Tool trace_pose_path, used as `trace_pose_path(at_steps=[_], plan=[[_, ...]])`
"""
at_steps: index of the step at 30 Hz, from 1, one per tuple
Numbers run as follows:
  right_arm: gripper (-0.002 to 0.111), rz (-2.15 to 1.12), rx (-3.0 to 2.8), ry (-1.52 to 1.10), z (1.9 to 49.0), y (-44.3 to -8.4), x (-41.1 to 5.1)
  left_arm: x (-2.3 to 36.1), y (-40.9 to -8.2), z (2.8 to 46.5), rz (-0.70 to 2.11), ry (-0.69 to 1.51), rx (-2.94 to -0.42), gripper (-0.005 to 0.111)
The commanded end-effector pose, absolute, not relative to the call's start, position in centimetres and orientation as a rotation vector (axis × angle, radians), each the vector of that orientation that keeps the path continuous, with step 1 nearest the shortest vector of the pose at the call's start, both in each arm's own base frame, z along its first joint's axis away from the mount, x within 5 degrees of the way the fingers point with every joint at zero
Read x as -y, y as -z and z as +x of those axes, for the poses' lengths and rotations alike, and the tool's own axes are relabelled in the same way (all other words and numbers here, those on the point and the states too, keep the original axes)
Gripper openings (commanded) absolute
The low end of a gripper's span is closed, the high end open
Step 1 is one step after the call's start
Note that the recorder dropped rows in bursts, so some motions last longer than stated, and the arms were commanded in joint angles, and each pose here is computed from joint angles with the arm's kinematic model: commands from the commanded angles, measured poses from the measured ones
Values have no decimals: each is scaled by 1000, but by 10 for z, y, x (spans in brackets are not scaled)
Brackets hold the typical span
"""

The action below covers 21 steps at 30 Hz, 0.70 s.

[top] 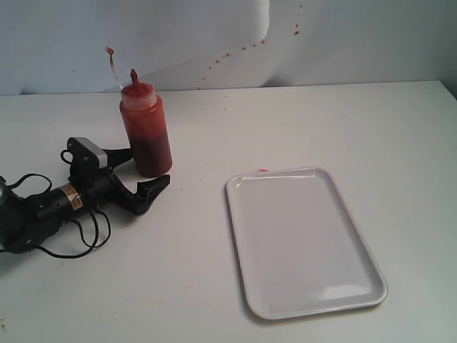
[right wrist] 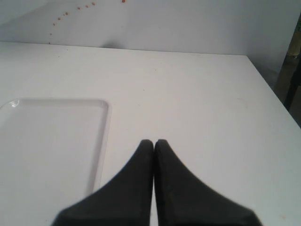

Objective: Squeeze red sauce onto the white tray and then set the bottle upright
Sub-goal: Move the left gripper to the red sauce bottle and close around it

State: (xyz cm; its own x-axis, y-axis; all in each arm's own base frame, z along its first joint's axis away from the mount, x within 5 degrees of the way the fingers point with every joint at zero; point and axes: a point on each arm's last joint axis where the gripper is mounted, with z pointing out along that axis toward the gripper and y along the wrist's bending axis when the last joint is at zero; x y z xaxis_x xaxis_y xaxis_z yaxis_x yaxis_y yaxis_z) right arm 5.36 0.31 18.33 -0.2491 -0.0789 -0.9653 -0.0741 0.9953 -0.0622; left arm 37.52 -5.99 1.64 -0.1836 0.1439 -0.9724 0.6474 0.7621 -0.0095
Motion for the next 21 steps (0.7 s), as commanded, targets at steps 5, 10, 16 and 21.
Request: trace_pose_path(at_steps=[5, 10, 16, 21], plan=[[0, -117, -1822, 6, 53, -182, -3, 63, -11, 402, 593, 550, -1677, 104], [0, -117, -1822, 6, 53, -182, -3, 66, -2, 411, 606, 619, -1673, 104], [0, -117, -1822, 6, 53, -182, -3, 67, 0, 415, 614, 622, -1660, 104], [0, -117, -1822, 6, 53, -182, -3, 67, 0, 414, 620, 626, -1657, 80]])
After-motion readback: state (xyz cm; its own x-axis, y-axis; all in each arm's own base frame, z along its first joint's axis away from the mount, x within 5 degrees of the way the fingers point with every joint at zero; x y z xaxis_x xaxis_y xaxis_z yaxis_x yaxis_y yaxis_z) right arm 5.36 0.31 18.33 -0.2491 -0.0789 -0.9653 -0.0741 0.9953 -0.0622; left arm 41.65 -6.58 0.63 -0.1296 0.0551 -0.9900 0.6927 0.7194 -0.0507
